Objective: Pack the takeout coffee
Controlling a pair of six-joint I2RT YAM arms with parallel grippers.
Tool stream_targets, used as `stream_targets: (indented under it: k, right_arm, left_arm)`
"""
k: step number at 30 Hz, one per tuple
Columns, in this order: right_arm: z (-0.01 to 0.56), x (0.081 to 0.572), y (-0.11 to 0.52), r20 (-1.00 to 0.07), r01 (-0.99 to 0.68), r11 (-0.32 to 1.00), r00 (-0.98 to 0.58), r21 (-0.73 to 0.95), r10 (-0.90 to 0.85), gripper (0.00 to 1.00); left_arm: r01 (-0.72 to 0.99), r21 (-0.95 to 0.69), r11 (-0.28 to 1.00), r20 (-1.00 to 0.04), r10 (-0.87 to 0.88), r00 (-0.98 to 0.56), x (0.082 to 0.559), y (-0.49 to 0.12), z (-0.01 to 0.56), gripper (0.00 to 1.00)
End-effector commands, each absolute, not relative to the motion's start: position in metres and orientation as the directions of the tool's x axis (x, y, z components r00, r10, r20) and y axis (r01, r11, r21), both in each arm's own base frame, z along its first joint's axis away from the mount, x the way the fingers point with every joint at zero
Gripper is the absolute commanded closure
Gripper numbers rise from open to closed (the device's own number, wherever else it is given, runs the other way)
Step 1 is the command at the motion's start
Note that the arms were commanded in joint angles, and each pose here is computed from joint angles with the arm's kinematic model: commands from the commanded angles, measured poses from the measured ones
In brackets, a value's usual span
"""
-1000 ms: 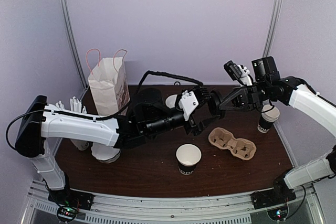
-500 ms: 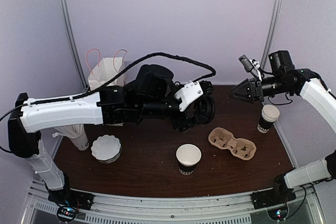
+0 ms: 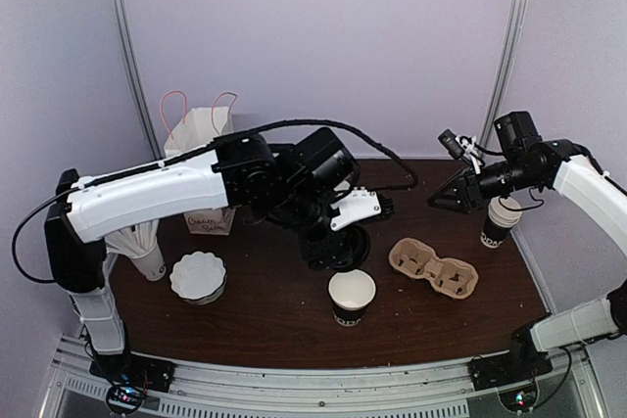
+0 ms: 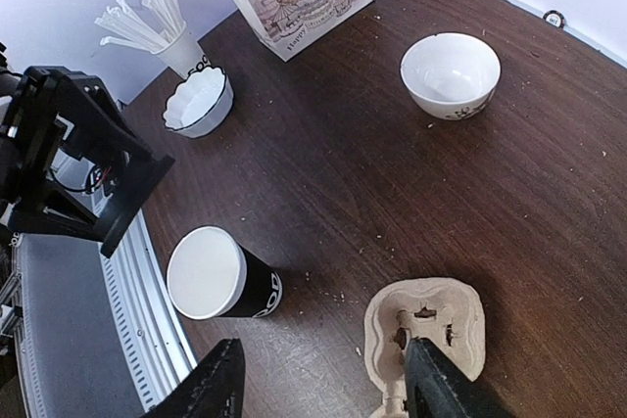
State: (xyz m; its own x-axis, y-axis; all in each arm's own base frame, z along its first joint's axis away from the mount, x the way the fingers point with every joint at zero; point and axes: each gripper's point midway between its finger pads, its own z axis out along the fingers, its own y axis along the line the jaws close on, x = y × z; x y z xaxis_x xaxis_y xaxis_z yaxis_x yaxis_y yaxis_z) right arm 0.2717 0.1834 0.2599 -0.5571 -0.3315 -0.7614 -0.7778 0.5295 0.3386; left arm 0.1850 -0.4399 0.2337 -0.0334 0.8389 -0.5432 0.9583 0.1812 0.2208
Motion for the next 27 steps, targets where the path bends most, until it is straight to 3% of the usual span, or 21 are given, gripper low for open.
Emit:
stream_targets:
  k: [1,18,27]
  right_arm:
    - [0.248,0.270,0.180,-0.750,-0.774,0.548,-0.558,0.318,-0.354,0.41]
    - [0.240,0.266,0.181,-0.748,-0.777,0.537,-0.561,0.329,-0.353,0.39]
    - [0.238,0.265,0.181,-0.748,-0.778,0.534,-0.562,0.332,-0.354,0.39]
  left_arm:
    - [0.971,0.201,0.133,-0.431,0.902,-0.035,0.185,-0.435,0.214,0.27]
    - [0.997,0.026,0.068,-0.393,0.918,-0.053,0.163,-0.458,0.179,0.26]
    - [0.998,0.019,0.068,-0.356,0.933,-0.057,0.164,-0.459,0.169,0.26]
